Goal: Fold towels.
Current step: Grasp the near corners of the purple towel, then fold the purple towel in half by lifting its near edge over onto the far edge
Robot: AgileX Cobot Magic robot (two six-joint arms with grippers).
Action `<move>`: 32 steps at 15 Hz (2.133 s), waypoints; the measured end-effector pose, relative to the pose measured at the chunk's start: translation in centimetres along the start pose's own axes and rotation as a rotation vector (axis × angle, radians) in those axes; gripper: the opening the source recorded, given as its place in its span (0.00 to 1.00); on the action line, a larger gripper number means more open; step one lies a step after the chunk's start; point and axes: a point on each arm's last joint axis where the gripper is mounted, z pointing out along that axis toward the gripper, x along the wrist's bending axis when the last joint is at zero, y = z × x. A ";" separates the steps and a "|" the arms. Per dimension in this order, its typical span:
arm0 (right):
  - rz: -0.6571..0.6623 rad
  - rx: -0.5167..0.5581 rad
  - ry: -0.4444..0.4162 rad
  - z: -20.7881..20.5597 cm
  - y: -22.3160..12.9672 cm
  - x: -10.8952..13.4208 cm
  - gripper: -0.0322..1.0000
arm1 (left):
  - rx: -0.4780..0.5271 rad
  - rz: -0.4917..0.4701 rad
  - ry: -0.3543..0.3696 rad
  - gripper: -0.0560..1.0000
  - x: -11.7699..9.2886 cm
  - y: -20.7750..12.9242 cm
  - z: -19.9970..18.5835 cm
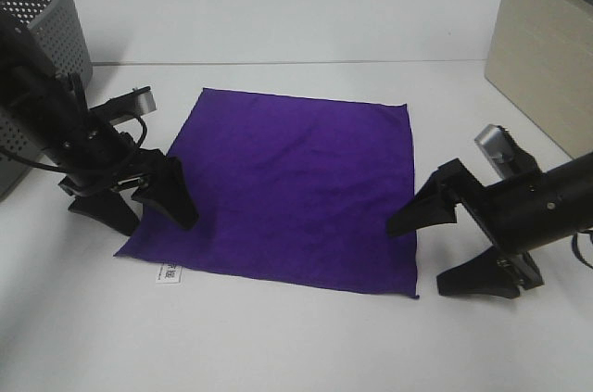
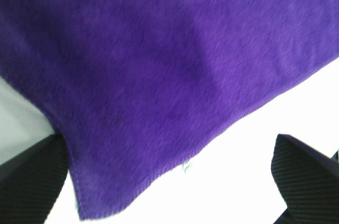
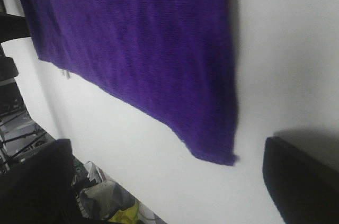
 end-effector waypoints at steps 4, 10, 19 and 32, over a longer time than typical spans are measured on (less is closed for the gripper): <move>-0.006 0.091 0.048 3.0 0.6 2.2 0.94 | 0.043 -0.042 0.022 0.98 1.1 -0.6 -0.7; -0.006 0.113 0.057 3.3 0.8 2.3 0.94 | 0.089 0.018 0.064 0.98 0.5 -0.5 -0.2; -0.009 0.110 0.053 3.3 0.8 2.2 0.91 | 0.004 -0.015 -0.007 0.98 -3.1 1.0 1.9; -0.172 0.109 -0.111 3.5 2.0 1.2 0.04 | -0.007 -0.108 0.026 0.07 -4.1 1.2 4.2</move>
